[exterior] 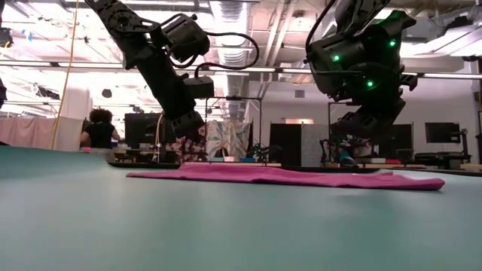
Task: Roll towel
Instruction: Roll the pink towel
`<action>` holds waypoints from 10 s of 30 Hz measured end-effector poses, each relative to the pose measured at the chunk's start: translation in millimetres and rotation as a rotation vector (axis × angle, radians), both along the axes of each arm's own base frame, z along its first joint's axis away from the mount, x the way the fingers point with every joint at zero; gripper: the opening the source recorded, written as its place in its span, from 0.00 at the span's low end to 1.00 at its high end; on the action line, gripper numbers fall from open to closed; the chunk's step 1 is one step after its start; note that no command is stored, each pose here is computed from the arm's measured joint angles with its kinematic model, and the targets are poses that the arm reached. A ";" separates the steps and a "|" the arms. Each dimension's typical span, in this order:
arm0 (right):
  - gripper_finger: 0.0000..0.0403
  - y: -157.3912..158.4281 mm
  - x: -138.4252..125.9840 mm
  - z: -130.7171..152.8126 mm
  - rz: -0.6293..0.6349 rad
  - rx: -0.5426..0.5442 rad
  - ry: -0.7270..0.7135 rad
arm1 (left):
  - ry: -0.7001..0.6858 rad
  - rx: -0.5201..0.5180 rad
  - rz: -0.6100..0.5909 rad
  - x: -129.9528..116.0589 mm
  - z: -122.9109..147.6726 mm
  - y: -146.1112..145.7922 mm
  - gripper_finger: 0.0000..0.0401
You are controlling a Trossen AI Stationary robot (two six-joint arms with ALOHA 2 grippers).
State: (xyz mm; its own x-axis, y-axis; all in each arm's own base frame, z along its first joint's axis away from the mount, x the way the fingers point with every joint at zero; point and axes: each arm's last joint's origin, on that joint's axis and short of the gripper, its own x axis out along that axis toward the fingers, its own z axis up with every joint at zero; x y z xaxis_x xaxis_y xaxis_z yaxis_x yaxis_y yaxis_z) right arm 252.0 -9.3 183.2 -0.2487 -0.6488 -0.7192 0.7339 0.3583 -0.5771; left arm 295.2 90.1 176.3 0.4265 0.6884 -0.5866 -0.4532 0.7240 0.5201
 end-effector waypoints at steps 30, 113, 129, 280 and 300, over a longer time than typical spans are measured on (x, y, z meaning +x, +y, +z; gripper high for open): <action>0.01 -85.7 80.0 -9.1 0.836 0.232 -0.729 | -0.157 -0.352 -0.179 -25.7 -50.6 -43.2 0.00; 0.00 123.1 99.3 -20.1 0.862 0.286 -0.527 | -0.645 -0.711 -0.641 -10.2 32.1 -136.3 0.00; 0.00 129.2 102.0 -16.6 0.830 0.273 -0.618 | -0.280 -0.404 -0.383 -18.3 -37.5 -50.2 0.00; 0.00 197.2 9.5 -68.0 0.953 0.117 -0.722 | -0.219 -0.575 -0.529 -26.3 -76.1 -277.7 0.00; 0.00 225.8 18.0 -47.8 1.214 0.247 -0.852 | -0.296 -0.550 -0.663 -39.9 -46.3 -296.1 0.00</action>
